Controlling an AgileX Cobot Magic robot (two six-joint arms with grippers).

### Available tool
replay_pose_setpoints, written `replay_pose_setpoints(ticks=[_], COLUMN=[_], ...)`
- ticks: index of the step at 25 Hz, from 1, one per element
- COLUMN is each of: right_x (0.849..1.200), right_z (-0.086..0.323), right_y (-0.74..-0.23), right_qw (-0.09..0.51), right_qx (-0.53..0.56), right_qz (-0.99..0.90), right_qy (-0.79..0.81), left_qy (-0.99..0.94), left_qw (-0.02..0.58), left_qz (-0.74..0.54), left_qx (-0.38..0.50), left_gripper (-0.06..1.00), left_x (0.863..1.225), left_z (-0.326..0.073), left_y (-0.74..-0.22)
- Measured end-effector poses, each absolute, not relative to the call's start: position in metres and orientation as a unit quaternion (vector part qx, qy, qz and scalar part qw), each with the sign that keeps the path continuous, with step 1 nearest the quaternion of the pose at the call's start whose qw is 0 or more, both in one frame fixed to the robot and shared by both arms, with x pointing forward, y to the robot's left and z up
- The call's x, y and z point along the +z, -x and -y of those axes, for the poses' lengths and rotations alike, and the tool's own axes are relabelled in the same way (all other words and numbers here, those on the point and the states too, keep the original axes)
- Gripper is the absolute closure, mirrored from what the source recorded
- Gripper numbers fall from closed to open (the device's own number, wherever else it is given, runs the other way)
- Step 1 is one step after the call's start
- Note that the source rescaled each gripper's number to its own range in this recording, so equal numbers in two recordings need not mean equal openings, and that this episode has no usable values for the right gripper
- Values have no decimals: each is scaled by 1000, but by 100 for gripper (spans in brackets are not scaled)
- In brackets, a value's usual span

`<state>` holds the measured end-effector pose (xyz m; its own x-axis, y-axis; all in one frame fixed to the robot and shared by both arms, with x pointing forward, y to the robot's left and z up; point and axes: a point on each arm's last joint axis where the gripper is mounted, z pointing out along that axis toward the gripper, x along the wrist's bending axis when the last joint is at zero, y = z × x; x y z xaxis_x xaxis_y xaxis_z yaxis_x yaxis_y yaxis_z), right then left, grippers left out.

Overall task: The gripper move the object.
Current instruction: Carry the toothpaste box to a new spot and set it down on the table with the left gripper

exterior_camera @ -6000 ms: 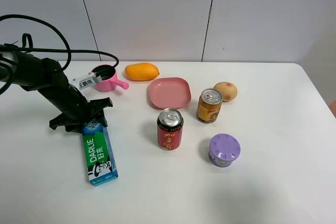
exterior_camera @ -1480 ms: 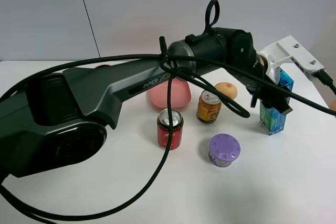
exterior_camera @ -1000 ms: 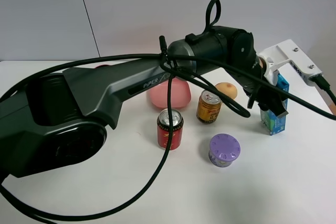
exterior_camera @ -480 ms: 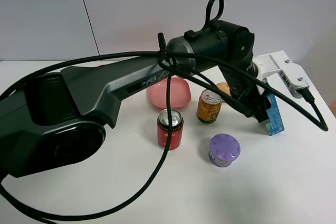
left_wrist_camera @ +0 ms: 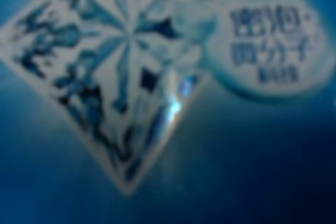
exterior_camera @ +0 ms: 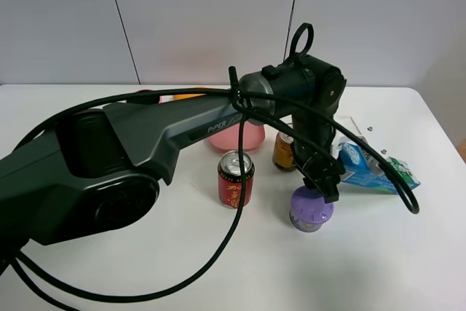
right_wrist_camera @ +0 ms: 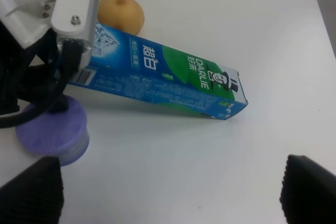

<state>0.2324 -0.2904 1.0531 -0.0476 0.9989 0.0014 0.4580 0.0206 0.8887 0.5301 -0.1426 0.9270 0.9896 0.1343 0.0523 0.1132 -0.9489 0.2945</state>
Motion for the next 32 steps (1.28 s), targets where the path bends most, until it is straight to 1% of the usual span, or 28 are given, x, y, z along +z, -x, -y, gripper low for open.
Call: replay_pose_setpoints(ticks=[13, 14, 15, 16, 17, 19, 22, 29, 32], right_x=[1053, 1053, 1053, 1053, 1053, 1053, 1053, 1053, 1053], right_z=[290, 290, 290, 290, 290, 290, 290, 290, 290], right_y=[-232, -232, -232, -232, -232, -232, -232, -232, -232], right_qw=[359, 359, 359, 359, 359, 359, 359, 359, 359], right_qx=[377, 377, 377, 377, 377, 377, 377, 377, 377], right_qz=[-618, -618, -618, -618, -618, -618, -618, -618, -618], right_qy=[-590, -590, -590, -590, -590, -590, -590, -590, -590], left_qy=[-986, -986, -986, -985, -985, -982, -979, -970, -970], left_qw=[148, 148, 150, 153, 158, 172, 187, 219, 219], left_qz=[-63, -62, -62, -61, -61, -57, -52, -44, -44], left_qx=[36, 36, 37, 40, 43, 53, 65, 96, 96], left_gripper=[94, 90, 85, 74, 66, 58, 54, 54, 54], left_x=[927, 927, 927, 927, 928, 929, 931, 946, 947], left_z=[143, 143, 143, 144, 145, 147, 149, 152, 152], left_y=[-530, -530, -530, -531, -531, -533, -535, -539, -539])
